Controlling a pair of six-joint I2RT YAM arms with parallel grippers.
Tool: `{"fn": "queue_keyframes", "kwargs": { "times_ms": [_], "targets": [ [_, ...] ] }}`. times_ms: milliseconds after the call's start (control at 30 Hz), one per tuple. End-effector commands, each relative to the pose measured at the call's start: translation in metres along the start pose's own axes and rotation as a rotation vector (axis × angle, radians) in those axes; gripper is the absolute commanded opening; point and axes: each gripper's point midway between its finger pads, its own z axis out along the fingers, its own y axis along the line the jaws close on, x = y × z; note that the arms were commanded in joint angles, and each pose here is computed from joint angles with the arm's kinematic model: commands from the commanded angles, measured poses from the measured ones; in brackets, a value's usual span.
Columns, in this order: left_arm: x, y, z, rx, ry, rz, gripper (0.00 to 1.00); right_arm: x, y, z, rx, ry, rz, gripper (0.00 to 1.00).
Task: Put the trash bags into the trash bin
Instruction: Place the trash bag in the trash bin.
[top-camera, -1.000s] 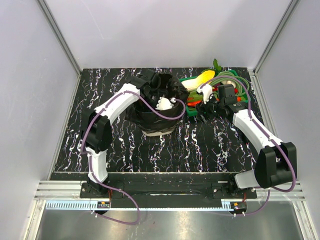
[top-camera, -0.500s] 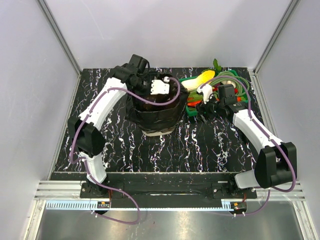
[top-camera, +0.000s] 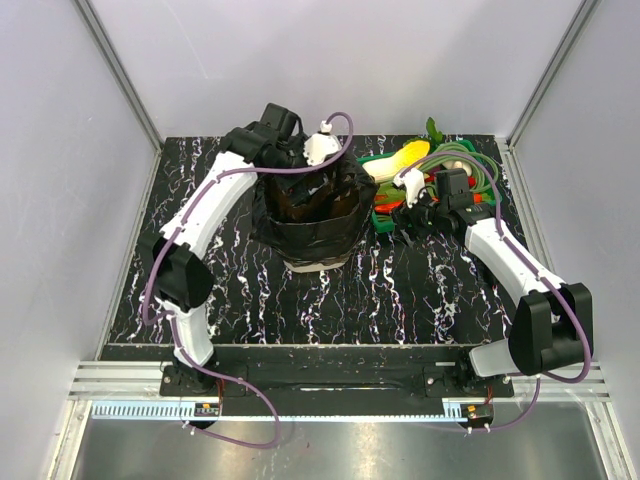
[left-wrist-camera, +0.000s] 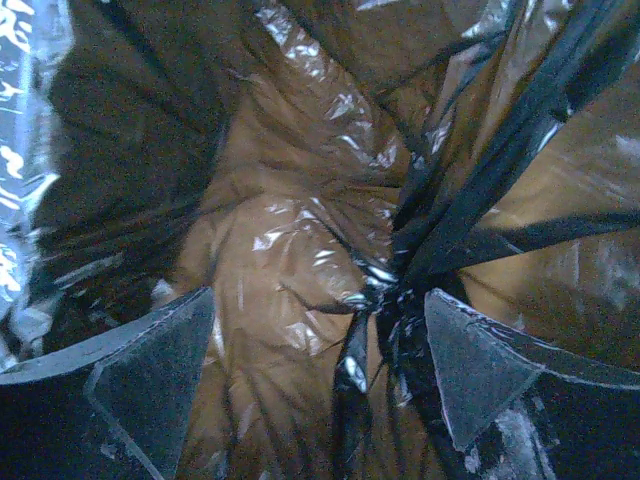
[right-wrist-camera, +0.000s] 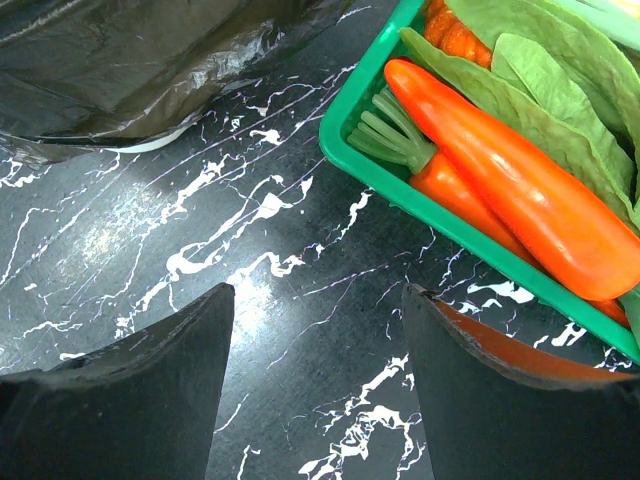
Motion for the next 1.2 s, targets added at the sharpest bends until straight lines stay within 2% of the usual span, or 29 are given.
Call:
{"fn": "queue_keyframes", "kwargs": {
  "times_ms": [0, 133, 300, 533, 900, 1167],
  "targets": [
    [-0.01, -0.008, 0.014, -0.002, -0.005, -0.17, 0.88, -0.008, -0.002, -0.001, 0.009, -0.018, -0.016, 0.74],
    [0.001, -0.011, 0.027, -0.02, 0.048, -0.226, 0.76, -0.009, -0.002, -0.002, 0.011, -0.023, -0.02, 0.73],
    [0.01, -0.017, 0.032, -0.045, 0.068, -0.237, 0.68, -0.008, -0.003, -0.001, 0.011, -0.018, -0.022, 0.74],
    [0.035, -0.026, 0.043, -0.042, 0.151, -0.261, 0.67, -0.007, -0.003, -0.002, 0.012, -0.018, -0.026, 0.74],
    [0.054, -0.029, 0.063, -0.028, 0.213, -0.266, 0.66, -0.007, -0.002, -0.003, 0.012, -0.02, -0.028, 0.74],
    [0.077, -0.032, 0.084, -0.011, 0.289, -0.247, 0.68, -0.007, -0.001, -0.003, 0.007, -0.02, -0.028, 0.74]
  ]
}}
